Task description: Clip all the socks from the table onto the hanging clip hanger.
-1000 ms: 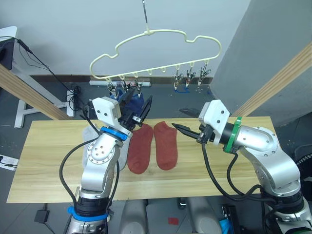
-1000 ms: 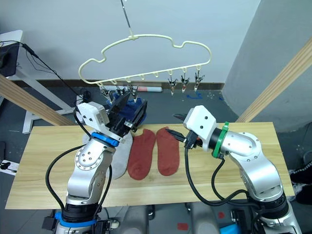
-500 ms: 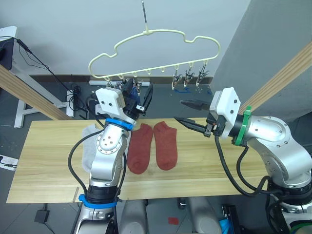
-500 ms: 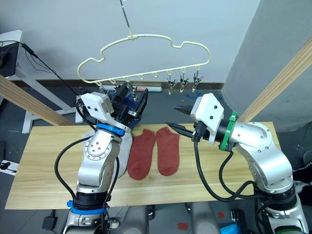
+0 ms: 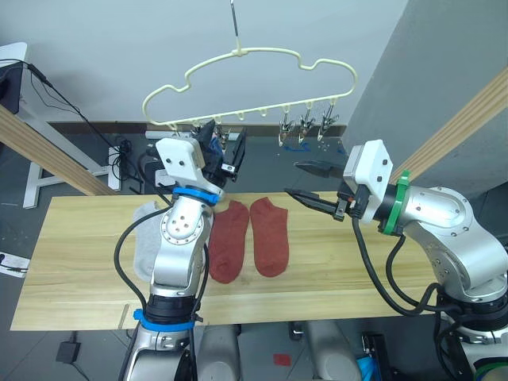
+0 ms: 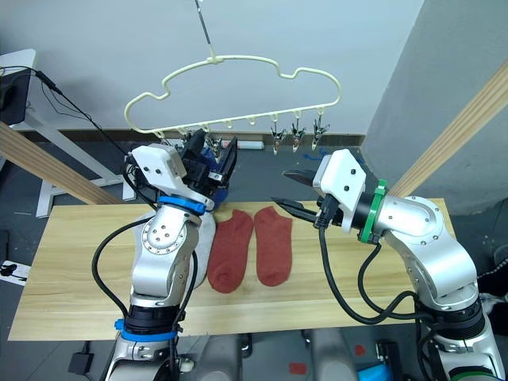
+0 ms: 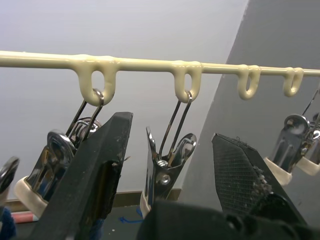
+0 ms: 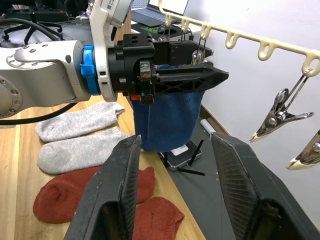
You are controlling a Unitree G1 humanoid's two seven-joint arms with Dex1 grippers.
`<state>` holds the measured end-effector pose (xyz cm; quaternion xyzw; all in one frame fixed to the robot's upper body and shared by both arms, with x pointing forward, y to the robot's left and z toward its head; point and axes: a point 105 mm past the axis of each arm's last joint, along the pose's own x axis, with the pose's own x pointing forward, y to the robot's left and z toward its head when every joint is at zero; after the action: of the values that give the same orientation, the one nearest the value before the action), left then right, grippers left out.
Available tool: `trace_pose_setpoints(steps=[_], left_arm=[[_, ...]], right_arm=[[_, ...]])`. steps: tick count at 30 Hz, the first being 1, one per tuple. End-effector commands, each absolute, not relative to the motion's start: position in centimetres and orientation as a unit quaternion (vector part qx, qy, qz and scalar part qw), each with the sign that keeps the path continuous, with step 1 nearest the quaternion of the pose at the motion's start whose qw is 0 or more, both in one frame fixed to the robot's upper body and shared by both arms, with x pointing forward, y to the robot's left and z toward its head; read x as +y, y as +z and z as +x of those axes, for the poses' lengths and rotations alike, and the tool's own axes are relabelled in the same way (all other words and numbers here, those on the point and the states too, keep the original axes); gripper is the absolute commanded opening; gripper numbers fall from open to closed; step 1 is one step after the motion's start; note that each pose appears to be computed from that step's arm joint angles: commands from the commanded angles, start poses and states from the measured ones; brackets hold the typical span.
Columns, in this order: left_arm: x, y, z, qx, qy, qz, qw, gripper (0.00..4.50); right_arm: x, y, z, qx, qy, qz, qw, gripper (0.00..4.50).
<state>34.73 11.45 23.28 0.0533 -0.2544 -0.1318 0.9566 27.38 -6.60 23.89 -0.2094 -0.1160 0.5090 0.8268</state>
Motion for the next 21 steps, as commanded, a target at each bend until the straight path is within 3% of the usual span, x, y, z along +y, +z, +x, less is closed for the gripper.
trace_pose_setpoints(steps=[1, 5, 8, 13, 16, 21], left_arm=[[11.4, 24.1, 34.3, -0.270, -0.124, 0.053, 0.953, 2.95], [11.4, 23.9, 34.3, -0.267, -0.126, 0.055, 0.954, 2.95], [11.4, 23.9, 34.3, -0.268, -0.127, 0.055, 0.953, 2.34], [11.0, 24.0, 34.1, -0.270, -0.136, 0.053, 0.952, 0.83], [10.9, 23.9, 33.9, -0.268, -0.142, 0.054, 0.951, 0.24], [11.0, 23.7, 33.7, -0.261, -0.153, 0.061, 0.951, 0.22]], right_arm=[[-6.5, 24.9, 26.7, -0.141, 0.514, -0.213, 0.819, 2.29], [-6.5, 24.9, 26.7, -0.140, 0.514, -0.212, 0.819, 2.29], [-6.6, 24.9, 26.7, -0.140, 0.514, -0.210, 0.820, 2.31], [-6.6, 24.8, 26.6, -0.138, 0.513, -0.208, 0.821, 2.31], [-6.6, 24.6, 26.6, -0.135, 0.513, -0.207, 0.822, 2.31], [-6.1, 20.6, 27.6, -0.063, 0.486, -0.209, 0.846, 2.31]])
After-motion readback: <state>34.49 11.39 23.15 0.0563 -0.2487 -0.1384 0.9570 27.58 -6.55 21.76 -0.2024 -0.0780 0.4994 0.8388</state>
